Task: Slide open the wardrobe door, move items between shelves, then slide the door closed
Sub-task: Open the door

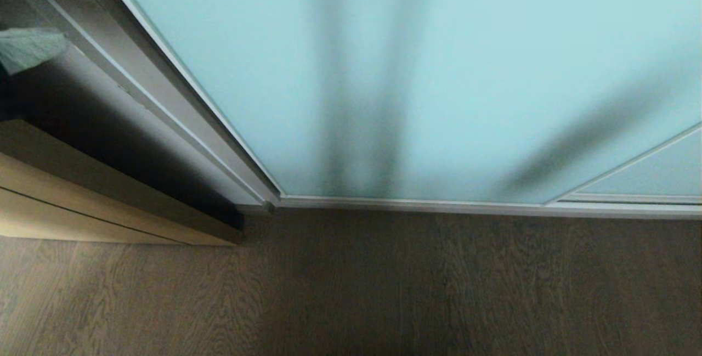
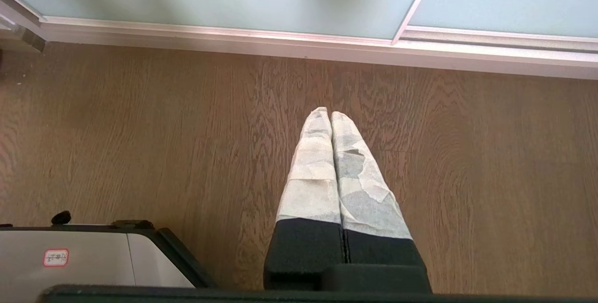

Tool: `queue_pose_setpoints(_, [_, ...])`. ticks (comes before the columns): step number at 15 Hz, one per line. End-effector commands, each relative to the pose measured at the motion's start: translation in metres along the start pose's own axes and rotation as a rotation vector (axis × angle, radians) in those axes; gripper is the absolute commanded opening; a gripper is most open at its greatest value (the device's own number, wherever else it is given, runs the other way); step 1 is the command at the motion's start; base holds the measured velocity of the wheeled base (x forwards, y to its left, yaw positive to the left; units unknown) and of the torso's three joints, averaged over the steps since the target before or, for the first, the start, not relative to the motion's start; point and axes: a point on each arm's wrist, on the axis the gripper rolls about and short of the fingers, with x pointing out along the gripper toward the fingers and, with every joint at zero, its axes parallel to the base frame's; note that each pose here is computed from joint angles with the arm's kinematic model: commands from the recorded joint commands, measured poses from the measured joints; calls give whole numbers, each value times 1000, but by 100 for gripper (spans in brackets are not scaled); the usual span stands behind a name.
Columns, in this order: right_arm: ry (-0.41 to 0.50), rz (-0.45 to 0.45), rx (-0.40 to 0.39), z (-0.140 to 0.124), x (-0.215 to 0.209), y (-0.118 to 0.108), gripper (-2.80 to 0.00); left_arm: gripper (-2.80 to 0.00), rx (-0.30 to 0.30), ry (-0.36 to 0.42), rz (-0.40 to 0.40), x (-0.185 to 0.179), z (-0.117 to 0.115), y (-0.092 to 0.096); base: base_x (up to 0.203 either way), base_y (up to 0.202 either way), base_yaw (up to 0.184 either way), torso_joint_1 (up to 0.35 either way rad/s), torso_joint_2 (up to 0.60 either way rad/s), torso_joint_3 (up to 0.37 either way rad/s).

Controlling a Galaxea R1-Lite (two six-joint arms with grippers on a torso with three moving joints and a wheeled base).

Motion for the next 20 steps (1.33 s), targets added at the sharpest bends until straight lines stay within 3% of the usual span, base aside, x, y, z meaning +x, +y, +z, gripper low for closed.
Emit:
queue_pose_setpoints(1, [0, 1, 0, 0, 0, 0, -280, -280, -9, 22, -2, 19, -10, 2, 0, 0, 0, 0, 0, 0])
queue_pose_setpoints(10, [0, -1, 0, 0, 0, 0, -280, -280, -68, -21, -26, 51, -18, -1, 0, 0, 0, 0, 0, 0])
queue_pose_setpoints(20, [1, -1, 0, 0, 0, 0, -280, -280, -64, -58, -27, 79, -28, 0, 0, 0, 0, 0, 0, 0])
